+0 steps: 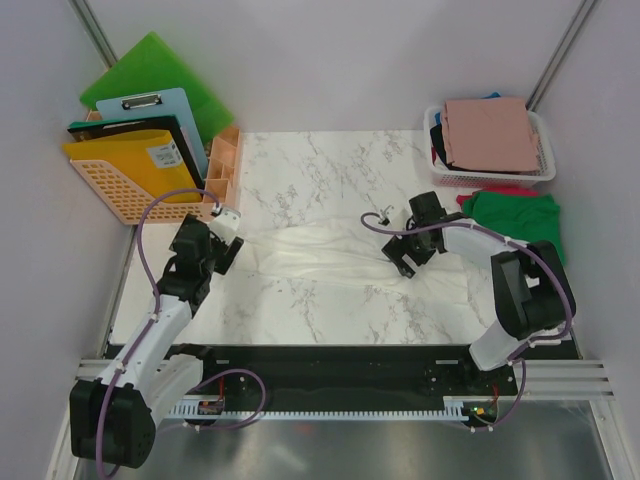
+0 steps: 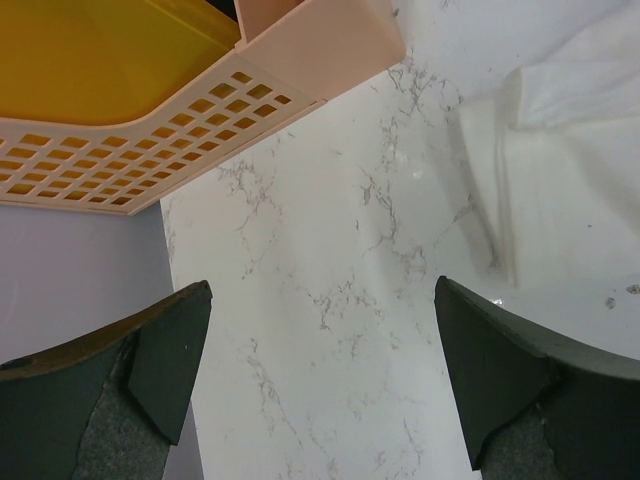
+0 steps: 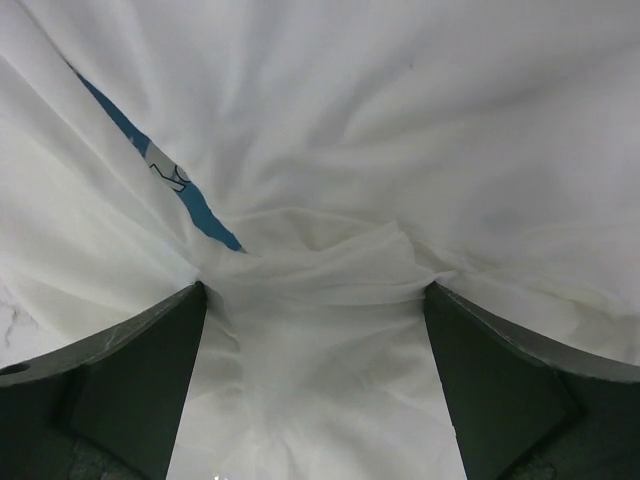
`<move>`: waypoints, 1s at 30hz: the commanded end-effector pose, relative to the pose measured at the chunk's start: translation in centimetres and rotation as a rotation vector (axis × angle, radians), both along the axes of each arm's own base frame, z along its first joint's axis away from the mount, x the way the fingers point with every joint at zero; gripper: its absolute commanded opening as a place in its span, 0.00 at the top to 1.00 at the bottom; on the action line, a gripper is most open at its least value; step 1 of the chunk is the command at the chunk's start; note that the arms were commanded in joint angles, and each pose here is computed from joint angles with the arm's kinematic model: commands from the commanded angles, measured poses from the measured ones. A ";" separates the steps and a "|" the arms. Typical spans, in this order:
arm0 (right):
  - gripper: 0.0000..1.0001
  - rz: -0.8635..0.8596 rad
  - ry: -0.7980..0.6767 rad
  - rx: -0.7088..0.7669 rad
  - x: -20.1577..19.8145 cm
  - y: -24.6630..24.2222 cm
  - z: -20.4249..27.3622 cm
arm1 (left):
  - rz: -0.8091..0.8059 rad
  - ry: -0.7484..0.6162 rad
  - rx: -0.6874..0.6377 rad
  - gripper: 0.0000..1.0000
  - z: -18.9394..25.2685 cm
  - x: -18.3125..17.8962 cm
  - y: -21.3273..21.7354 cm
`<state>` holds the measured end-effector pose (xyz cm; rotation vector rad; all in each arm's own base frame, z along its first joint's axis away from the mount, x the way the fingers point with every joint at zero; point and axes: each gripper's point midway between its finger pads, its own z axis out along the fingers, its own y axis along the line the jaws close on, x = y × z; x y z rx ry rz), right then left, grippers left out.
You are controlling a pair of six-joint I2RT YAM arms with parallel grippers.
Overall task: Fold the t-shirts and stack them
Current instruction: Fold the tshirt
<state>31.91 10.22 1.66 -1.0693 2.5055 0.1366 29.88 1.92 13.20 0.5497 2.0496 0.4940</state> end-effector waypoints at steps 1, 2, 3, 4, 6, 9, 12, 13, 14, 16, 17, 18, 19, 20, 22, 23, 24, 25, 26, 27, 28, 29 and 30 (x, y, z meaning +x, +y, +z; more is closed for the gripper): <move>0.02 0.121 0.286 -0.230 -9.4 -5.5 -3.2 | 0.008 -0.056 0.021 0.00 1.3 0.8 0.4; 0.02 0.126 0.286 -0.234 -9.8 -5.7 -3.0 | 0.007 -0.058 0.015 0.00 1.4 0.8 0.3; 0.02 0.127 0.268 -0.235 -10.0 -5.9 -2.5 | 0.007 -0.057 0.013 0.00 1.4 1.0 0.3; 0.02 0.129 0.265 -0.237 -10.3 -6.0 -2.3 | 0.007 -0.056 0.010 0.00 1.4 1.0 0.2; 0.02 0.142 0.258 -0.225 -11.3 -6.0 -1.8 | 0.007 -0.055 -0.002 0.00 1.5 1.2 0.0; 0.02 0.144 0.199 -0.193 -11.3 -5.7 -0.6 | 0.002 -0.051 -0.027 0.00 1.3 1.4 -0.4; 0.02 0.137 0.084 -0.137 -9.7 -4.7 2.1 | -0.010 -0.038 -0.065 0.00 1.0 1.4 -1.0; 0.02 0.130 0.027 -0.115 -8.7 -4.2 3.7 | -0.019 -0.032 -0.073 0.00 0.9 1.3 -1.2; 0.02 0.128 -0.022 -0.090 -8.0 -3.8 5.2 | -0.038 -0.035 -0.089 0.00 0.9 1.3 -1.6; 0.02 0.118 -0.195 -0.001 -6.5 -2.5 10.5 | -0.051 -0.033 -0.097 0.00 0.9 1.1 -1.8; 0.02 0.108 -0.263 0.030 -6.1 -2.1 12.6 | -0.055 -0.034 -0.099 0.00 0.9 1.0 -1.9; 0.02 0.097 -0.375 0.070 -6.0 -1.9 16.0 | -0.056 -0.034 -0.101 0.00 0.9 1.0 -1.9; 0.02 0.044 -0.485 0.110 -5.1 -1.9 19.1 | -0.058 -0.032 -0.103 0.00 0.8 1.0 -2.0; 0.02 0.010 -0.577 0.132 -4.9 -2.1 21.4 | -0.074 -0.021 -0.110 0.00 0.6 1.0 -2.3; 0.02 -0.099 -0.827 0.173 -5.5 -3.9 27.0 | -0.092 0.037 -0.134 0.00 -0.3 0.5 -2.9; 0.02 -0.124 -0.892 0.196 -6.0 -4.3 28.4 | -0.163 0.057 -0.175 0.00 0.1 0.6 -4.3; 0.02 -0.174 -0.971 0.203 -7.1 -5.4 30.2 | -0.213 0.130 -0.208 0.00 -1.0 0.1 -5.5; 0.02 -0.223 -0.984 0.194 -7.4 -6.2 30.3 | -0.267 0.186 -0.237 0.00 -1.5 -0.5 -6.5; 0.02 -0.264 -0.987 0.177 -7.6 -7.2 30.2 | -0.362 0.279 -0.313 0.00 -1.6 -1.8 -8.7; 0.02 -0.279 -0.989 0.154 -7.9 -7.9 29.9 | -0.403 0.342 -0.351 0.00 -2.1 -2.5 -9.6; 0.02 -0.284 -0.972 0.126 -7.9 -8.3 28.8 | -0.429 0.420 -0.383 0.00 -3.1 -3.0 -10.4; 0.02 -0.317 -0.980 0.090 -8.1 -9.3 28.5 | -0.473 0.476 -0.426 0.00 -3.1 -3.7 -11.4; 0.02 -0.321 -0.972 0.071 -8.2 -9.6 27.9 | -0.482 0.498 -0.436 0.00 -3.2 -3.8 -11.6</move>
